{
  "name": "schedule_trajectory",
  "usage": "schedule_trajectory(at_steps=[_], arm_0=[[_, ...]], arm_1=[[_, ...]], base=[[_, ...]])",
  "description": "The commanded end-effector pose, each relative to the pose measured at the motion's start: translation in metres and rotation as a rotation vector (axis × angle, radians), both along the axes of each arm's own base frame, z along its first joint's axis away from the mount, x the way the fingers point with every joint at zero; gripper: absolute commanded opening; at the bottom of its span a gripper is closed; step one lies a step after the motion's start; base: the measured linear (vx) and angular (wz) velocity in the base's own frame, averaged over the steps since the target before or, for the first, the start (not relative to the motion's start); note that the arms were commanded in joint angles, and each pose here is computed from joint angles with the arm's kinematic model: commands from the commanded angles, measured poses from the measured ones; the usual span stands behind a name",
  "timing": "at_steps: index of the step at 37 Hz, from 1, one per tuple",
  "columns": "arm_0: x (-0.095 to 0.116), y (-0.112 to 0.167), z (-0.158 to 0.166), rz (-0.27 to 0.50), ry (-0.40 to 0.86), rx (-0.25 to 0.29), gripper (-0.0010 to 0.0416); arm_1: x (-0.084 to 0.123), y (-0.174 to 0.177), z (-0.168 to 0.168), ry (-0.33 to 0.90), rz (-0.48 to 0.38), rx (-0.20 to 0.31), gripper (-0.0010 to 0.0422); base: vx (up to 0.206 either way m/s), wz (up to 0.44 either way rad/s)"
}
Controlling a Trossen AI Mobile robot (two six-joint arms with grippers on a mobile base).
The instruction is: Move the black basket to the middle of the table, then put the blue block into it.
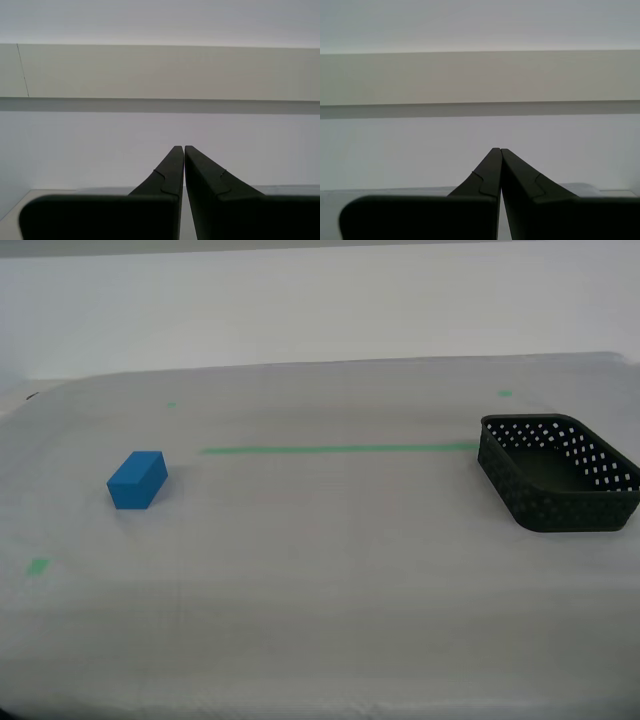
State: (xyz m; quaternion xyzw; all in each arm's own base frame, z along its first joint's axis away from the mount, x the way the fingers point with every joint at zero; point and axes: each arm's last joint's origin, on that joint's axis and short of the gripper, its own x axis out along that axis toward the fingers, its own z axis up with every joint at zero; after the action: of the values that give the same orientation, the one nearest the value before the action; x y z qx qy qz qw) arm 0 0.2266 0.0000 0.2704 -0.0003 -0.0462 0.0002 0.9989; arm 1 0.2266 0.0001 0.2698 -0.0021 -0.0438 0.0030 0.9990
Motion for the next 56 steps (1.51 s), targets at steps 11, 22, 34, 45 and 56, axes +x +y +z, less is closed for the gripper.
schedule_trajectory(at_steps=[11, 22, 34, 45, 56], arm_0=[[0.0, 0.0002, 0.0006, 0.001, -0.003, 0.0, 0.0], [0.0, 0.0002, 0.0006, 0.001, -0.003, 0.0, 0.0], [0.0, 0.0002, 0.0006, 0.001, -0.003, 0.0, 0.0], [0.0, 0.0002, 0.0006, 0.001, -0.003, 0.0, 0.0], [0.0001, 0.0002, -0.001, 0.002, 0.013, 0.013, 0.0]], arm_1=[[0.0, 0.0, 0.0003, -0.002, 0.001, 0.001, 0.0], [0.0, -0.0001, 0.0003, -0.002, 0.001, 0.001, 0.0], [0.0, 0.0, 0.0003, -0.002, 0.001, 0.001, 0.0], [0.0, -0.0001, 0.0003, -0.002, 0.001, 0.001, 0.0], [0.0, 0.0, 0.0003, -0.002, 0.001, 0.001, 0.0]], base=[[0.0, 0.0], [0.0, 0.0], [0.0, 0.0], [0.0, 0.0], [0.0, 0.0]])
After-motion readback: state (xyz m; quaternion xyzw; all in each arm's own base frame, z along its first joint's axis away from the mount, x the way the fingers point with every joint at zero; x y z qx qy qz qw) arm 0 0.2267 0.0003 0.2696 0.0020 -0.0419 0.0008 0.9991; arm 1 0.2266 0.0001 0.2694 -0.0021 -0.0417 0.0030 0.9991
